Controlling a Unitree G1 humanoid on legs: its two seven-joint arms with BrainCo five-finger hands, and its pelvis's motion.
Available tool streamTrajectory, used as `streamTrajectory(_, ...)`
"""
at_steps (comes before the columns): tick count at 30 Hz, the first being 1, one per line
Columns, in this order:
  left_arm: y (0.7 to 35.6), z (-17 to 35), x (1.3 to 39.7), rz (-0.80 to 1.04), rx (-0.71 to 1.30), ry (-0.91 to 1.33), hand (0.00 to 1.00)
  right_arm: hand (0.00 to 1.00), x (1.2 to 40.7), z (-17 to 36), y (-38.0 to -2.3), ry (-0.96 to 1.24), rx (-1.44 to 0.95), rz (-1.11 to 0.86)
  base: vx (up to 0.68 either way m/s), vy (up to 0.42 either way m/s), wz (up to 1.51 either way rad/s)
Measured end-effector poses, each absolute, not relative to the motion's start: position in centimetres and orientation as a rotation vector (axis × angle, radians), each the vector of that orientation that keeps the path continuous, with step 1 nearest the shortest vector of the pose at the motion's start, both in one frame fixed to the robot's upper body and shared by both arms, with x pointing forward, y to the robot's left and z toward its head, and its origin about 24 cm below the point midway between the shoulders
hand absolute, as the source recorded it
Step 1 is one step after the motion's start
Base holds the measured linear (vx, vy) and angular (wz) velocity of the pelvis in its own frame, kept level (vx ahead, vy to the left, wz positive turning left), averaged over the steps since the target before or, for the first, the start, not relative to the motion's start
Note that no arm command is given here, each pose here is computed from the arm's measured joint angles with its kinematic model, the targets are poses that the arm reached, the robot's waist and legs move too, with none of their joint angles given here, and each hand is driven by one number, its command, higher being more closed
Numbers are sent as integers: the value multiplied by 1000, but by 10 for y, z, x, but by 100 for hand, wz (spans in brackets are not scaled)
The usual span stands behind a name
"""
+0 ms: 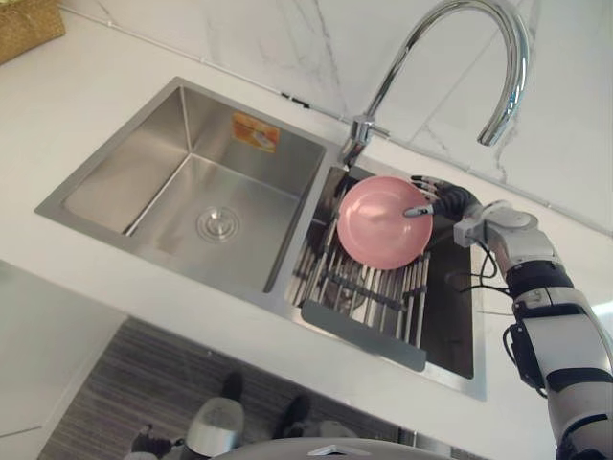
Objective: Walk over to the sink, pick up the cup, carry it to the dishwasher, place the cup inside the dishwasher, then close the dishwasher door
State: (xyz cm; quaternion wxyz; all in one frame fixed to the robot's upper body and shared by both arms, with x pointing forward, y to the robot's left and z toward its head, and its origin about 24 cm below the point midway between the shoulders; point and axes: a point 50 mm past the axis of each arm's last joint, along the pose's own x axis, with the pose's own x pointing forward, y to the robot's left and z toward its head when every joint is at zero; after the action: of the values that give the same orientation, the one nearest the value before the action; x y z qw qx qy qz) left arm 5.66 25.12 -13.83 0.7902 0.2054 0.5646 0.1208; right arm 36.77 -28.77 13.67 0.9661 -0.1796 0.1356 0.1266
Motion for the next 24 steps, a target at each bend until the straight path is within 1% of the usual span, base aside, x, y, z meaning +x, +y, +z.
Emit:
streamTrajectory(5, 252, -136, 61, 226, 493, 1191, 0, 0, 365, 140, -293, 284, -345, 273, 0, 0, -3)
streamTrajectory(19, 255, -133, 65, 203, 548, 1156, 0, 0, 352, 135, -307, 337, -145, 396, 0, 0, 0)
streamTrajectory(24, 256, -132, 65, 194, 559, 1149, 0, 0, 342, 122, -311, 365, 0, 436, 0, 0, -3)
